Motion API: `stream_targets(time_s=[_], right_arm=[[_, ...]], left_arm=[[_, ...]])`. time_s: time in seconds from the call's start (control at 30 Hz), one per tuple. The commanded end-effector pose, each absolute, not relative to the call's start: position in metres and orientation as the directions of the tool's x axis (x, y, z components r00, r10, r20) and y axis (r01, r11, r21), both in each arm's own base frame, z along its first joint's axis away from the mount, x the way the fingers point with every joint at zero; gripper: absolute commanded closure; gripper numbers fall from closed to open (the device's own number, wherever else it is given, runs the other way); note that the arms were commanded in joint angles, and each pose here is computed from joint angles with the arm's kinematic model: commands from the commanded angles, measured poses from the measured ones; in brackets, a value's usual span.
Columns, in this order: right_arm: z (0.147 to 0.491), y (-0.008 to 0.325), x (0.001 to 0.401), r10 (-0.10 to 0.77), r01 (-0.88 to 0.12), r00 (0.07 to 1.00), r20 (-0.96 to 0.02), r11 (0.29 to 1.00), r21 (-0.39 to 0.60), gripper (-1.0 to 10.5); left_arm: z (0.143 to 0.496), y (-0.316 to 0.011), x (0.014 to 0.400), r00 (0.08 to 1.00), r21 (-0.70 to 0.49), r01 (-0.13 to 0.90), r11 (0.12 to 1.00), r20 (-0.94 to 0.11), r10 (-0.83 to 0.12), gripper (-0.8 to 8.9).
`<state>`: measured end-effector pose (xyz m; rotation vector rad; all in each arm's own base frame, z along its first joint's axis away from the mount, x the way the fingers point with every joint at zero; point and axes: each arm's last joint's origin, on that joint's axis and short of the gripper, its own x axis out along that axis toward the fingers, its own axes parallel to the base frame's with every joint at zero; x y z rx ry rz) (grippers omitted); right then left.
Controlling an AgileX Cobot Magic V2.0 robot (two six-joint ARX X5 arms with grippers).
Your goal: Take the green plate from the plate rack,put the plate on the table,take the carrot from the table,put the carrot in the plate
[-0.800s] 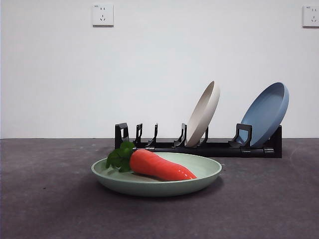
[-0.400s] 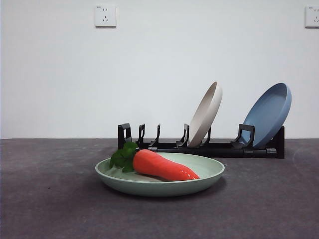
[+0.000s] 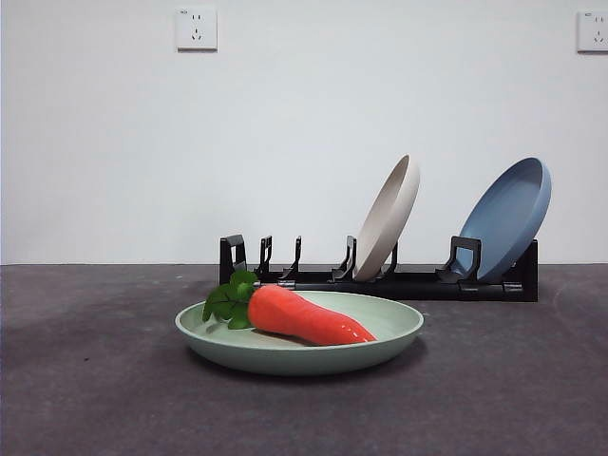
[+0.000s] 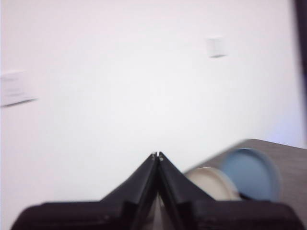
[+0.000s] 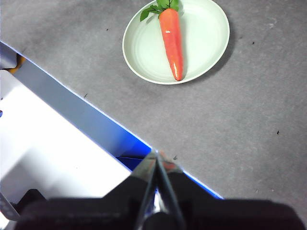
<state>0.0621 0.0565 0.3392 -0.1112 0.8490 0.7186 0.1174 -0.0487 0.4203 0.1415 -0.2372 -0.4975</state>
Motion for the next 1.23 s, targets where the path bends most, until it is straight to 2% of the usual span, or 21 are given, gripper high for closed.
stream_targets(time_s=[0.03,0.23,0.47,0.8,1.07,1.23], right_arm=[[0.338,0.057,0.062,0.536,-0.617,0.444,-0.718,0.764,0.188,9.5],[0.338,0.057,0.063,0.536,-0.617,0.444,-0.718,0.764,0.188,9.5],[0.338,0.057,0.062,0.536,-0.617,0.444,-0.718,0.764,0.188,9.5],[0.338,0.057,0.062,0.536,-0.617,0.444,-0.718,0.764,0.188,9.5],[0.338,0.057,0.062,0.536,-0.617,0.444,-0.718,0.764,0.188,9.5],[0.338,0.057,0.062,0.535,-0.617,0.444,-0.718,0.764,0.188,9.5]], left_arm=[[0.394,-0.036,0.11,0.889,0.207,0.374,0.904,0.199,-0.413,8.17],[0.331,-0.015,0.094,0.95,0.203,0.232,0.951,0.164,-0.266,8.17],[0.263,-0.005,0.091,0.982,0.189,0.147,0.971,0.089,-0.166,8.17],[0.195,-0.002,0.097,0.991,0.17,0.132,0.977,-0.023,-0.13,8.17],[0.161,-0.002,0.099,0.99,0.12,0.135,0.984,-0.045,-0.131,8.17],[0.154,-0.002,0.097,0.986,0.108,0.142,0.984,-0.1,-0.131,8.17]])
